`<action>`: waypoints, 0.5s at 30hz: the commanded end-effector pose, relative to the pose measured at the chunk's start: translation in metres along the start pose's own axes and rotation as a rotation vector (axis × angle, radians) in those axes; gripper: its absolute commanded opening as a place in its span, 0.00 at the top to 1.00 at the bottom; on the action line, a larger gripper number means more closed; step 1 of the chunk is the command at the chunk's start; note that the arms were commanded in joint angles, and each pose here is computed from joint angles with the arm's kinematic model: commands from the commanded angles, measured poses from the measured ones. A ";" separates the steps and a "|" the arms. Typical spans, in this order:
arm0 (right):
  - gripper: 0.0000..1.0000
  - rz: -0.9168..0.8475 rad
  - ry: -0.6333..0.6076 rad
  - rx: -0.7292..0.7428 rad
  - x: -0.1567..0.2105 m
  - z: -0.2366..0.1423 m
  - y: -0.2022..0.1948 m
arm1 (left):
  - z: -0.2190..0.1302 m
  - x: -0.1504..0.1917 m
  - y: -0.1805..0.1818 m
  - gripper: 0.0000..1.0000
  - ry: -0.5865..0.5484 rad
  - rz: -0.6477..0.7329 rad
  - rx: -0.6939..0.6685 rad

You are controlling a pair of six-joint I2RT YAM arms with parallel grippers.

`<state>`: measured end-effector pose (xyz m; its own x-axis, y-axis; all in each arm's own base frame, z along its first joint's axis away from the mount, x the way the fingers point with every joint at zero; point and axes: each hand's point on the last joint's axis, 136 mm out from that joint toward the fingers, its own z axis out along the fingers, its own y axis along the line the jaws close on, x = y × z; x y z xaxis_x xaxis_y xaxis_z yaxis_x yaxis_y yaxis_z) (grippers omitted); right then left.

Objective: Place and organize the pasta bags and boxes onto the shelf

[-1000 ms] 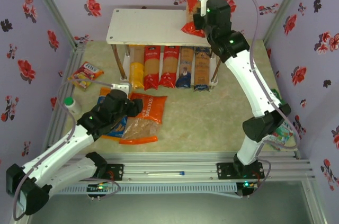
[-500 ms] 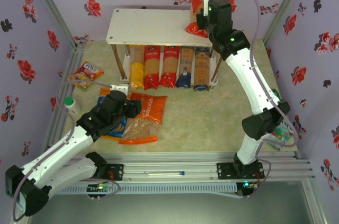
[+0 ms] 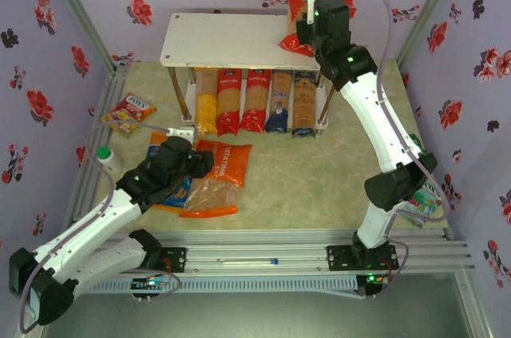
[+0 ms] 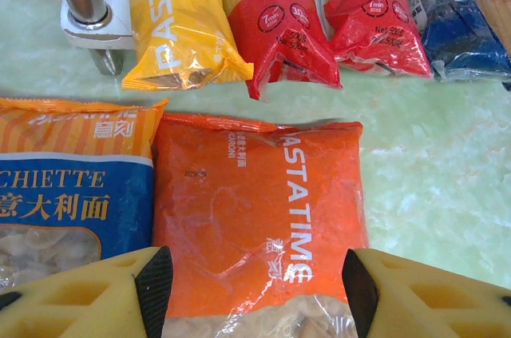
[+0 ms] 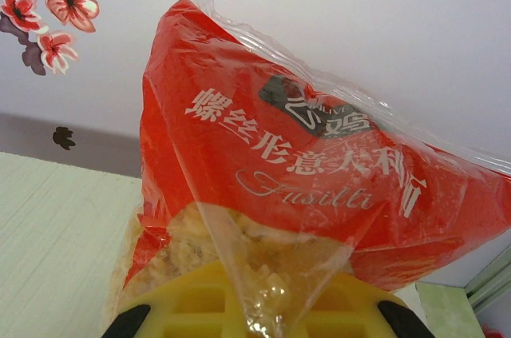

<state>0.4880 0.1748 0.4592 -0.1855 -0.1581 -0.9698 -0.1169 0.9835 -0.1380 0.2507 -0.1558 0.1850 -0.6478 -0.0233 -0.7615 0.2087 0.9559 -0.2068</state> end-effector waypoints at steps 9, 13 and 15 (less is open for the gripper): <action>1.00 0.079 -0.114 0.029 -0.034 -0.001 -0.011 | 0.000 0.001 0.007 0.38 -0.006 -0.011 -0.027; 0.98 0.071 -0.073 0.029 -0.017 0.009 -0.008 | 0.000 0.001 0.007 0.37 -0.006 -0.011 -0.027; 0.93 0.078 -0.053 0.036 -0.009 0.013 -0.009 | 0.000 0.001 0.007 0.37 -0.006 -0.010 -0.026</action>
<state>0.4985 0.1773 0.4430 -0.2165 -0.1492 -0.9648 -0.1114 0.9856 -0.1274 0.2506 -0.1557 0.1847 -0.6482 -0.0229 -0.7611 0.2086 0.9560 -0.2064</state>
